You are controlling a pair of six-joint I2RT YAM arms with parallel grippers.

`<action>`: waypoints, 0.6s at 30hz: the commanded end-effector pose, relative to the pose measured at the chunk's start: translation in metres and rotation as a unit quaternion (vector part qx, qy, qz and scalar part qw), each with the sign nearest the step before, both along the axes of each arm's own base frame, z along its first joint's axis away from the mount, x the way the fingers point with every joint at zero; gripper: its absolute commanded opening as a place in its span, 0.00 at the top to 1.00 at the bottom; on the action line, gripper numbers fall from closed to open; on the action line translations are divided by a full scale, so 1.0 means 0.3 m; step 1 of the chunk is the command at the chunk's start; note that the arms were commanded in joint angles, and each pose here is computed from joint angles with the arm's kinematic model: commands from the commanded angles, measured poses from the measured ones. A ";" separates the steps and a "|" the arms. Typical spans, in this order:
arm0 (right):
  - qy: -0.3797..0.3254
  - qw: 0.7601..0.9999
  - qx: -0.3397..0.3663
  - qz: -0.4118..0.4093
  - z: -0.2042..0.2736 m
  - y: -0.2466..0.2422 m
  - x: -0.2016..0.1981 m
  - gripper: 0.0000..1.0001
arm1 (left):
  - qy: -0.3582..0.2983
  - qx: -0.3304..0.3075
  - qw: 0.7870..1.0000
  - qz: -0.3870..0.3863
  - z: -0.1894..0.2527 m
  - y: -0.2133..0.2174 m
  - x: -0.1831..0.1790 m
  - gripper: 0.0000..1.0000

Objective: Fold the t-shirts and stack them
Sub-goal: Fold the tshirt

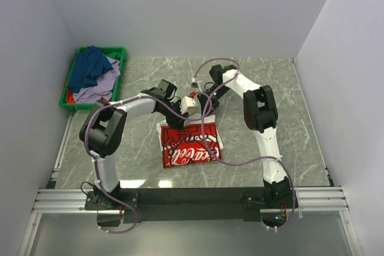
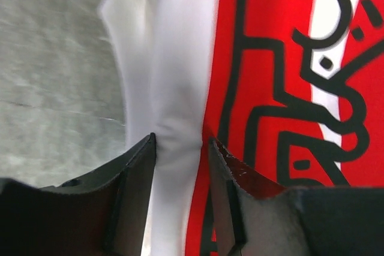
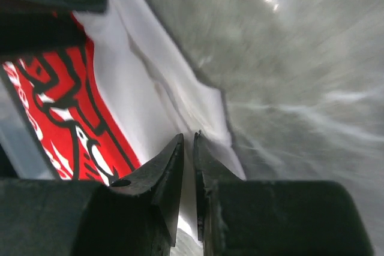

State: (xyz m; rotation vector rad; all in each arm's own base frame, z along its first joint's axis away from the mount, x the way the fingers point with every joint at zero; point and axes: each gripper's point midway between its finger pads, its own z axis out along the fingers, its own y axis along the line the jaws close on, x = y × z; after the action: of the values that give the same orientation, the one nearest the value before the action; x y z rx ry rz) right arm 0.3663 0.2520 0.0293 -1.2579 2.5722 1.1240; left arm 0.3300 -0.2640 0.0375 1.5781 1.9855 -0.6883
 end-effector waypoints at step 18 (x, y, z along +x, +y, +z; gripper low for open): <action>0.033 0.998 0.055 -0.029 0.156 0.020 -0.063 0.76 | -0.053 -0.057 0.993 -0.090 0.204 -0.041 -0.116 0.49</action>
State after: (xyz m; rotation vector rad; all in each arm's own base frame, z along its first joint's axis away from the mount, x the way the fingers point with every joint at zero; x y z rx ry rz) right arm 0.3257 0.2440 0.0542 -1.1946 2.6168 1.2532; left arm 0.2841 -0.2649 0.0796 1.7112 1.7860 -0.7548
